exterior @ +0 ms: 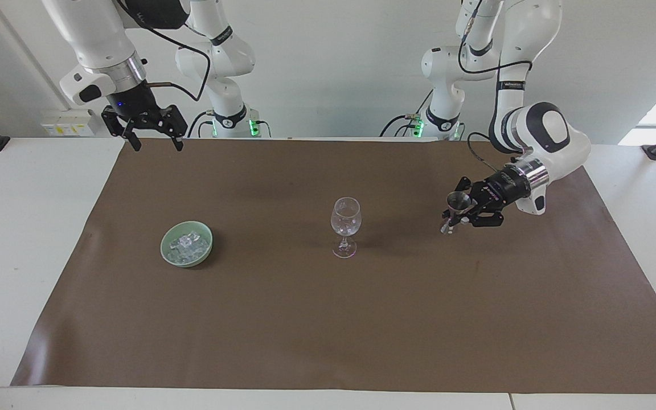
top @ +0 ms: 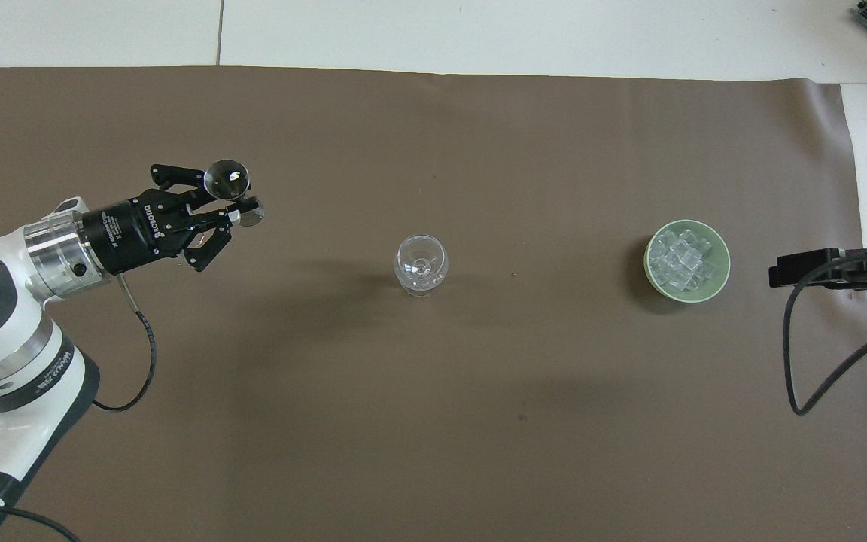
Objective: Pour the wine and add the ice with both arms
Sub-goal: 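Lift the jigger with the left gripper and carry it toward the glass, then tilt the jigger over the clear glass with the left gripper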
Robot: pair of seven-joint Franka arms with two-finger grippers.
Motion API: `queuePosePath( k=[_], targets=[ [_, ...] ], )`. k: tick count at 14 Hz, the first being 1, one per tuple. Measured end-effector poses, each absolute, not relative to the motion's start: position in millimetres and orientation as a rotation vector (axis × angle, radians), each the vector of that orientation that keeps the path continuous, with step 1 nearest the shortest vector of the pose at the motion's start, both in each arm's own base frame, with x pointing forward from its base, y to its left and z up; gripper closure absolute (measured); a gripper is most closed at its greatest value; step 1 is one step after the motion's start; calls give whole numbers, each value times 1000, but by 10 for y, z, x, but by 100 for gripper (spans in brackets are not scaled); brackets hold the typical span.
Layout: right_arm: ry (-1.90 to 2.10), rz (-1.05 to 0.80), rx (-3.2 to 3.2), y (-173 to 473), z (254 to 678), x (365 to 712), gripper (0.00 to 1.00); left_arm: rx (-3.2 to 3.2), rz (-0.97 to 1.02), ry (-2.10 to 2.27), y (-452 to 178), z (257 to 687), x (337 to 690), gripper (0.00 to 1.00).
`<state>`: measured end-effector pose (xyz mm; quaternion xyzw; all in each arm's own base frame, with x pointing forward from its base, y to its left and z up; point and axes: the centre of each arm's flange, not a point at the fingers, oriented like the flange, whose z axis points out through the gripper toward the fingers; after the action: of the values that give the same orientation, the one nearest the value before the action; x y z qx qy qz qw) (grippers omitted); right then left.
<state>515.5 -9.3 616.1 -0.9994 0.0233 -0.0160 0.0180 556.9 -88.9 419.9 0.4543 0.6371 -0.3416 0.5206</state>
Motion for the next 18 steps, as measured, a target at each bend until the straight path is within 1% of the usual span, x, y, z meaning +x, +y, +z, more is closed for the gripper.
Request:
queuePosePath(
  k=[6,10,15,18],
  targets=[
    [73,-50,-3104,-93,6161,5155,0,1244,-782,1534,-1489,4372,5409,78],
    [72,-50,-3104,-93,6161,5155,0,1360,-721,1582,-1921,4571,5302,78],
    [72,-50,-3104,-93,6161,5155,0,1527,-588,1592,-2388,4640,5164,78],
    [72,-50,-3104,-93,6161,5155,0,1643,-509,1580,-2498,4637,5123,78]
  ],
)
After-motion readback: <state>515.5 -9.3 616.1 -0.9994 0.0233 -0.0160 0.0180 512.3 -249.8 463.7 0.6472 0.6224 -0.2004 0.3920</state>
